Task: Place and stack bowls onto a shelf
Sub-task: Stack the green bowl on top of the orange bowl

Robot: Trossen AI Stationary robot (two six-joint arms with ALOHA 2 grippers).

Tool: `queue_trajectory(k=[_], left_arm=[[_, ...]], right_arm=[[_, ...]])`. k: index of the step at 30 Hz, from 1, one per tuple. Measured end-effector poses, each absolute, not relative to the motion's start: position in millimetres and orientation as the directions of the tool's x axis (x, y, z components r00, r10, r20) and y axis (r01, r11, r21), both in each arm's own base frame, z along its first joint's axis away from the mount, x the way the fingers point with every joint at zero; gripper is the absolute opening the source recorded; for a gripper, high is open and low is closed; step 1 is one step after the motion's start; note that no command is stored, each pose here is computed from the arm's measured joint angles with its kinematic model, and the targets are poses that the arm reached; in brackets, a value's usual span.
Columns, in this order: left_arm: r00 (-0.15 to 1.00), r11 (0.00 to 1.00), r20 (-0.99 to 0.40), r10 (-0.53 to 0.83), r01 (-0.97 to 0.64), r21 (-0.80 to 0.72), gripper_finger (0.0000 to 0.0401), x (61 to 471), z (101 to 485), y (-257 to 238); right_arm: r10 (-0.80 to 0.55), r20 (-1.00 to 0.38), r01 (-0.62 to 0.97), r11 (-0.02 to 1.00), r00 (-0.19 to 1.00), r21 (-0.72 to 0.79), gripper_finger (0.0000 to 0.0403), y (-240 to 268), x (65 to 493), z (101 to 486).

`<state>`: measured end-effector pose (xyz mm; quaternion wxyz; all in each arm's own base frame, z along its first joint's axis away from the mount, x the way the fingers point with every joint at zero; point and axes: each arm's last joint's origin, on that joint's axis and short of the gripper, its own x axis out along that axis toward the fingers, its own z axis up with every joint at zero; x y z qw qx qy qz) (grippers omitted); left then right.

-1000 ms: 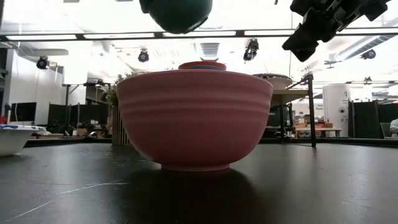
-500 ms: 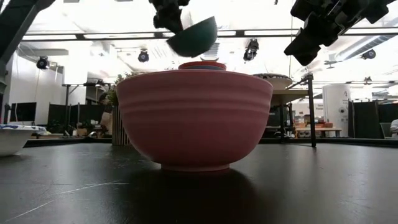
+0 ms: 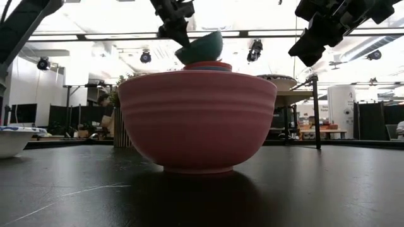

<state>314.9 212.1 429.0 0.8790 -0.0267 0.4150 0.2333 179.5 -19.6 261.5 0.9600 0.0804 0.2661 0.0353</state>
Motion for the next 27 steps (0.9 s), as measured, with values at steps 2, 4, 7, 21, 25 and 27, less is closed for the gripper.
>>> queue_trajectory(k=[2, 4, 7, 21, 25, 27], left_arm=[[0.553, 0.888, -0.735, 0.392, -0.436, 0.145, 0.0018, 316, 430, 212], [0.556, 0.888, -0.732, 0.394, -0.437, 0.146, 0.0028, 316, 430, 213], [0.559, 0.888, -0.729, 0.396, -0.435, 0.148, 0.0046, 316, 430, 213], [0.533, 0.908, -0.765, 0.362, -0.388, 0.159, 0.0086, 290, 448, 192], [0.598, 0.93, -0.736, 0.318, -0.346, 0.121, 0.0083, 278, 464, 174], [0.631, 0.94, -0.715, 0.3, -0.322, 0.11, 0.0079, 272, 473, 163]], right_arm=[[0.111, -0.505, -0.025, 0.985, 0.856, 0.173, 0.0009, -20, 180, 262], [0.111, -0.505, -0.026, 0.985, 0.856, 0.172, 0.0009, -20, 180, 262], [0.11, -0.504, -0.026, 0.985, 0.856, 0.172, 0.0009, -20, 180, 262], [0.006, -0.314, 0.035, 0.992, 0.949, 0.125, 0.0009, -24, 193, 266], [-0.174, -0.266, 0.202, 0.976, 0.948, 0.082, 0.0009, -31, 201, 271], [-0.253, -0.249, 0.277, 0.959, 0.935, 0.064, 0.0009, -35, 206, 278]])
